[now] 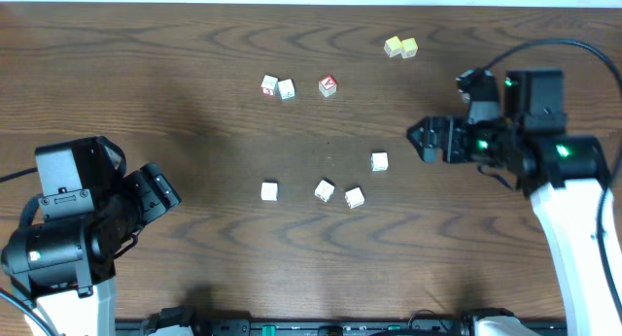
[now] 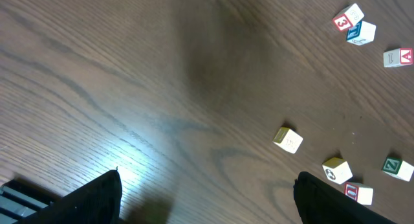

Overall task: Lift 5 blocks
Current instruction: 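Swing the right arm over the yellow-edged 'K' block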

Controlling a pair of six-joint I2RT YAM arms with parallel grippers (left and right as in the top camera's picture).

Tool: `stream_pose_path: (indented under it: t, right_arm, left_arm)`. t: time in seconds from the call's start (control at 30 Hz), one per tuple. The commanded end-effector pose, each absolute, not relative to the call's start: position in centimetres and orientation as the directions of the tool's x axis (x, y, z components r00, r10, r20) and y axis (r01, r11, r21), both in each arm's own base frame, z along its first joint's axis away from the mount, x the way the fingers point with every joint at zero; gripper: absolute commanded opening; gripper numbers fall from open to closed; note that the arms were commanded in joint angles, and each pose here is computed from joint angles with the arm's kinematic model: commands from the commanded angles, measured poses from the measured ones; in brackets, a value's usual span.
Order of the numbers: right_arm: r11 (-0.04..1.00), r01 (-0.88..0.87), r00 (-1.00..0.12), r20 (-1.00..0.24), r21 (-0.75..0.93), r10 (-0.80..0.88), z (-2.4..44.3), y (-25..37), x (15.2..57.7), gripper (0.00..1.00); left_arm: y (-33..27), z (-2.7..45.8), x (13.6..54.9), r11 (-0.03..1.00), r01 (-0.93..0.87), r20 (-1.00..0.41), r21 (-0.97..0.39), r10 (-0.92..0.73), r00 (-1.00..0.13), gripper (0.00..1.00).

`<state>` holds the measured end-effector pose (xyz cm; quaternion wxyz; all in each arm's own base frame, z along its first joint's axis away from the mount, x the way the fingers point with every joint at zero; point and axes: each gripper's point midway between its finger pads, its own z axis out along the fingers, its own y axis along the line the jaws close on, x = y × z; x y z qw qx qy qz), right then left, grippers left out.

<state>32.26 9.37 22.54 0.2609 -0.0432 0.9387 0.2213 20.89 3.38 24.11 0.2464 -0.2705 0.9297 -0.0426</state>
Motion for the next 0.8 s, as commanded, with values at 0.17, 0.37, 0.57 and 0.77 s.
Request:
stream_pose_path:
  t: [0.17,0.37,0.57,0.77]
  right_arm:
    - [0.674,-0.317,-0.896,-0.443,0.667,0.017,22.9,15.1,33.5,0.99]
    - [0.906,0.076,-0.9,-0.362,0.416,0.242,18.4,11.5,35.4,0.99]
    - [0.943,0.298,-0.841,-0.425,0.149,0.334,16.7,8.1,34.9,0.99]
    - [0.928,0.358,-0.839,-0.4,0.102,0.368,13.7,7.0,35.4,0.99]
  left_arm:
    - [3.5,24.4,20.9,0.848,-0.488,-0.444,-0.206,-0.525,-0.726,0.86]
    - [3.5,24.4,20.9,0.848,-0.488,-0.444,-0.206,-0.525,-0.726,0.85]
    - [3.5,24.4,20.9,0.848,-0.488,-0.444,-0.206,-0.525,-0.726,0.85]
    - [3.5,24.4,20.9,0.848,-0.488,-0.444,-0.206,-0.525,-0.726,0.85]
